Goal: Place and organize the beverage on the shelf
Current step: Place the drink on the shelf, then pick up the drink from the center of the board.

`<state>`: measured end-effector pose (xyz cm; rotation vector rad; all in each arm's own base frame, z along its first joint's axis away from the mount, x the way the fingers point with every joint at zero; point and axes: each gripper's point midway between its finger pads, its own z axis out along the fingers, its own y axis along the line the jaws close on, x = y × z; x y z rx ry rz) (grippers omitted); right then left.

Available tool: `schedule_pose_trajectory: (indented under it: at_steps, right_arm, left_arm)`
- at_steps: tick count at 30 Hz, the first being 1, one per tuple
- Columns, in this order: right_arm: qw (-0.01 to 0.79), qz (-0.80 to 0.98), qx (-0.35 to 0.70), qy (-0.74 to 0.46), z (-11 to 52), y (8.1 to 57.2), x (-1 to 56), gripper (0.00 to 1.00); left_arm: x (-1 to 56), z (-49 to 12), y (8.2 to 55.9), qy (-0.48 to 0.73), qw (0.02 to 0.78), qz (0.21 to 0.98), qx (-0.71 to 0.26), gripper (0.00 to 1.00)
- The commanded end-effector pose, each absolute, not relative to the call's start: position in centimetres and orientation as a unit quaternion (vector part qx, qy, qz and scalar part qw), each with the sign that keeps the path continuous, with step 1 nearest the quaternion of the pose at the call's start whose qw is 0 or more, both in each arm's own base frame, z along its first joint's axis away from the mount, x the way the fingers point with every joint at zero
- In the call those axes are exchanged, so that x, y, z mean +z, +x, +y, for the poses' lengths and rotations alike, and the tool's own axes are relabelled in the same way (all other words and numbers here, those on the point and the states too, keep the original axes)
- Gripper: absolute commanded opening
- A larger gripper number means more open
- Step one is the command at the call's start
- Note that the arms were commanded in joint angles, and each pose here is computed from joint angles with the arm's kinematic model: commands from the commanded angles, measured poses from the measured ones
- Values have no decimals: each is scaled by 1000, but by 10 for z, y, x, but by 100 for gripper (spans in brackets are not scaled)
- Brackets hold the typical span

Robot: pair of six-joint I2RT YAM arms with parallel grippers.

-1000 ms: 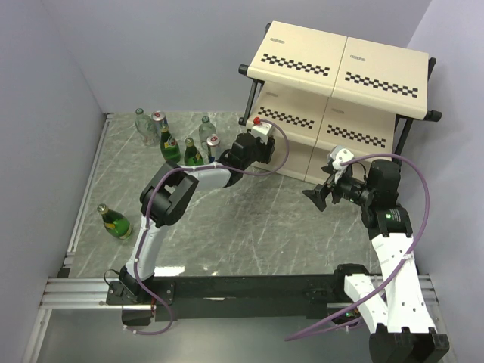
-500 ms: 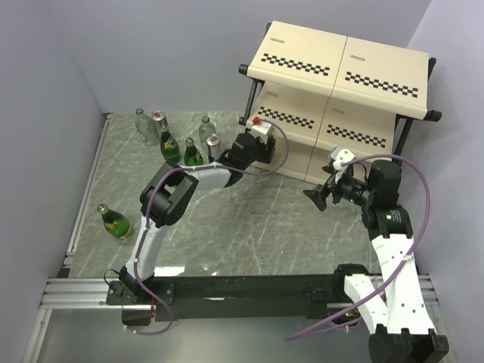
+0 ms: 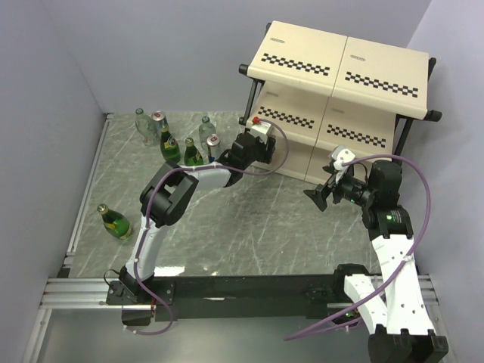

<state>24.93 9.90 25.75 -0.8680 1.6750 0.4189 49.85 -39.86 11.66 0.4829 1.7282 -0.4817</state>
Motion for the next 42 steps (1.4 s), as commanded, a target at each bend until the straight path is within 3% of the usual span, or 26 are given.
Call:
schedule_pose_trajectory:
  at_steps: [1, 7, 18, 27, 37, 42]
  right_arm:
    - [592, 691, 168, -379, 99, 250, 280, 100]
    - [592, 692, 165, -378, 98, 251, 279, 100]
    - [590, 693, 166, -380, 99, 250, 278, 100]
    - [584, 696, 168, -383, 98, 253, 272, 100]
    - [561, 637, 266, -457, 136, 221, 261, 100]
    - [530, 635, 266, -494, 178, 229, 268, 100]
  left_arm:
    - [109, -390, 496, 195, 587, 759, -205, 69]
    - [118, -389, 486, 204, 594, 747, -220, 70]
    - [151, -374, 441, 231, 602, 725, -243, 84]
    - [188, -354, 392, 246, 592, 721, -263, 86]
    - [238, -275, 321, 210, 568, 761, -231, 85]
    - [285, -224, 285, 156, 591, 761, -218, 95]
